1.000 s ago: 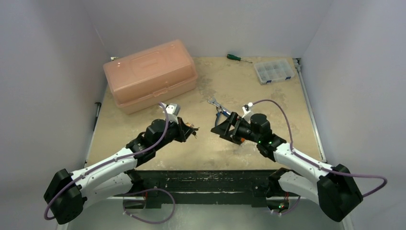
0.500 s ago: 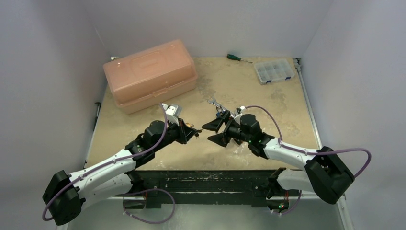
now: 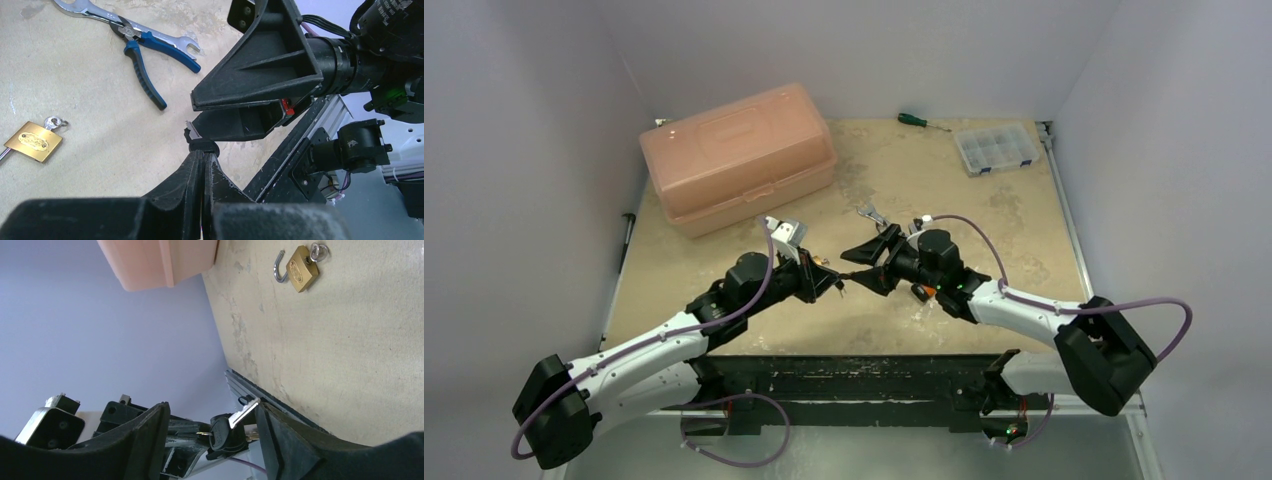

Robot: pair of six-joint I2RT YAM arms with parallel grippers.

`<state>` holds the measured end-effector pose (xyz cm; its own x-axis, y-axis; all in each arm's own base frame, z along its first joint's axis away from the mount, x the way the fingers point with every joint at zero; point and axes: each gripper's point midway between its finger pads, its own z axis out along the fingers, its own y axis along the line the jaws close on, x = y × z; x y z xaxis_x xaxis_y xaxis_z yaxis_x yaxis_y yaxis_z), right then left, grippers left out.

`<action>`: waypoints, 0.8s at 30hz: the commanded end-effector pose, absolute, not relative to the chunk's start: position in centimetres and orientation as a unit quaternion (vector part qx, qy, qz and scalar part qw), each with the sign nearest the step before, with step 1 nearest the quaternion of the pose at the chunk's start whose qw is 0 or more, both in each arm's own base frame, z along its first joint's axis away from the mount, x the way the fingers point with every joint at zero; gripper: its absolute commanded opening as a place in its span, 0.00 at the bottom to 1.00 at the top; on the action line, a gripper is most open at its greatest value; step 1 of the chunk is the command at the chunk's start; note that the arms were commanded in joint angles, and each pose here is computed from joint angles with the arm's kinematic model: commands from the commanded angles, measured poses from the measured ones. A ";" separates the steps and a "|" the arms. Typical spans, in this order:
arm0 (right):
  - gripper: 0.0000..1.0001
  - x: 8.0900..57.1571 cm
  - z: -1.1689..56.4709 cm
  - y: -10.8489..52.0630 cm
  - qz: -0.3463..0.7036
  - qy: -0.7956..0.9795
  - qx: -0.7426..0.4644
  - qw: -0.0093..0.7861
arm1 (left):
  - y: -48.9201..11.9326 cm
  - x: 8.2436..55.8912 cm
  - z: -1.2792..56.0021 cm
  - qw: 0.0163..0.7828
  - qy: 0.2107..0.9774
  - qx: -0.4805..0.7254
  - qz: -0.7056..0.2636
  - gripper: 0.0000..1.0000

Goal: Unlock with the key

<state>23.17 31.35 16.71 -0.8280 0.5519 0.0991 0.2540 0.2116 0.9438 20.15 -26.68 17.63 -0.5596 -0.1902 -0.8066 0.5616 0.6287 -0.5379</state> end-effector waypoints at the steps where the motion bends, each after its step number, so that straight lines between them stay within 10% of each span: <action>1: 0.66 24.0 18.0 31.8 0.576 0.759 0.266 0.144 | -27.2 20.0 19.0 0.471 0.756 0.132 -0.435 0.00; 24: 0.36 24.6 16.8 32.0 0.564 0.767 0.266 0.152 | -27.5 19.6 18.5 0.463 0.755 0.137 -0.444 0.00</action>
